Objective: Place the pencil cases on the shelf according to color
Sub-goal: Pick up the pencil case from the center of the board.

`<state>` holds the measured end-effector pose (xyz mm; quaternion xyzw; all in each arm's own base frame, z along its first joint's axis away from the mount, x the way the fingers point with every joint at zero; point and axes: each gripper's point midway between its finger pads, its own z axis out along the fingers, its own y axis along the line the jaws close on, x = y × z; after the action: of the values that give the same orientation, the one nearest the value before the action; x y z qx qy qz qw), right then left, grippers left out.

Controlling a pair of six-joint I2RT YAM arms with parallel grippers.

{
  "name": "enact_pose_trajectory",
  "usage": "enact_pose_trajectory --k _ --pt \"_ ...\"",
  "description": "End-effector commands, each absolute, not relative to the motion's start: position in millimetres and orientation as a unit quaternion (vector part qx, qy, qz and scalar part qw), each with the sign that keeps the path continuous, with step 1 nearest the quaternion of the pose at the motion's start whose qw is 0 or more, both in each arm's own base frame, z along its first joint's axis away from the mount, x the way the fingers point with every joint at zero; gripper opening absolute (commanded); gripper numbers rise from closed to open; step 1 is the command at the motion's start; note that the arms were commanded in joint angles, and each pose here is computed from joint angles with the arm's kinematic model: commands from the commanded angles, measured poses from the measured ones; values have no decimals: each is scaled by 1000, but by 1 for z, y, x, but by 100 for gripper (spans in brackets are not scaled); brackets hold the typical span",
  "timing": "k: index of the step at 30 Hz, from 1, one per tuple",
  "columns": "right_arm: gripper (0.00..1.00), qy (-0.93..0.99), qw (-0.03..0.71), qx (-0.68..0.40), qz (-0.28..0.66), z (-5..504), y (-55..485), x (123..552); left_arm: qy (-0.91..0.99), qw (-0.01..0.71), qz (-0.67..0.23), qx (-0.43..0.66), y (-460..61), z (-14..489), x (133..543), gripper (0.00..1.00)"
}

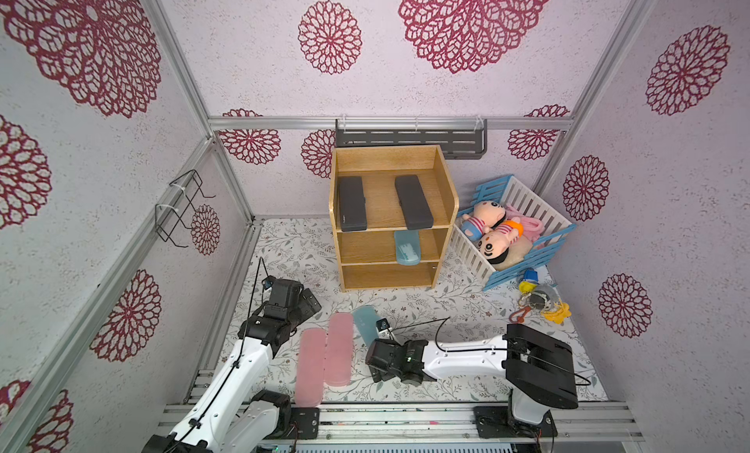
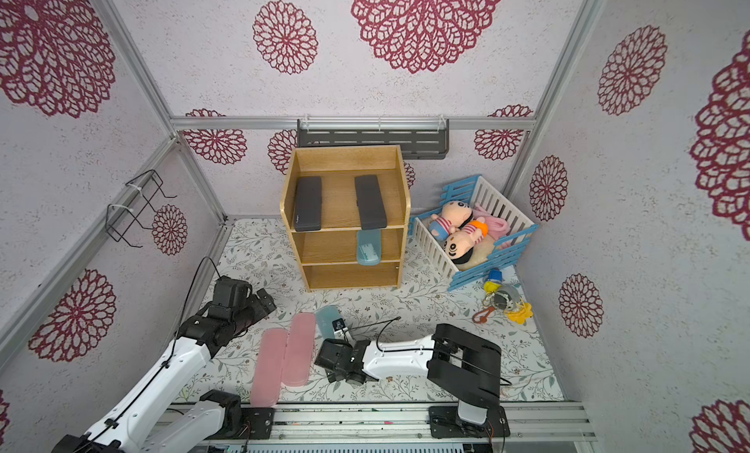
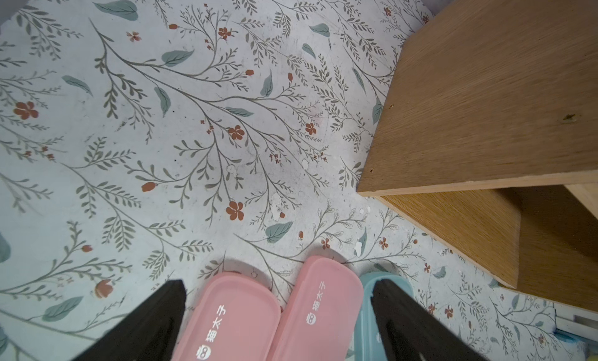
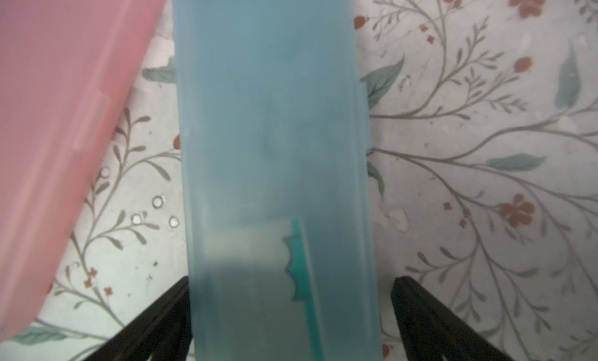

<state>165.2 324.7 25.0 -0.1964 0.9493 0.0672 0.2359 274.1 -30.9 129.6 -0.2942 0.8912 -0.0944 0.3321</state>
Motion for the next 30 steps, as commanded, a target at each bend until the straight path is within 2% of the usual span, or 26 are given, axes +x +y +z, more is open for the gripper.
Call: enact_pose_trajectory --k 1,10,16,19,21,24,30 --pt "99 938 249 -221 94 35 338 167 890 331 -107 -295 -34 128 276 97" --pt "99 938 233 -239 98 10 335 159 890 332 -103 -294 -33 128 273 97" --pt "89 938 240 -233 94 1 326 158 891 332 -102 -292 -33 134 276 97" --pt "77 937 251 -227 82 4 321 161 891 332 -101 -292 -33 136 275 97" --pt "70 935 264 -223 79 12 318 164 889 334 -104 -294 -33 137 273 97" --pt "66 930 293 -207 85 35 315 169 886 339 -107 -298 -32 140 271 97" --pt "64 907 355 -175 146 101 315 176 883 348 -115 -295 -34 148 272 97"
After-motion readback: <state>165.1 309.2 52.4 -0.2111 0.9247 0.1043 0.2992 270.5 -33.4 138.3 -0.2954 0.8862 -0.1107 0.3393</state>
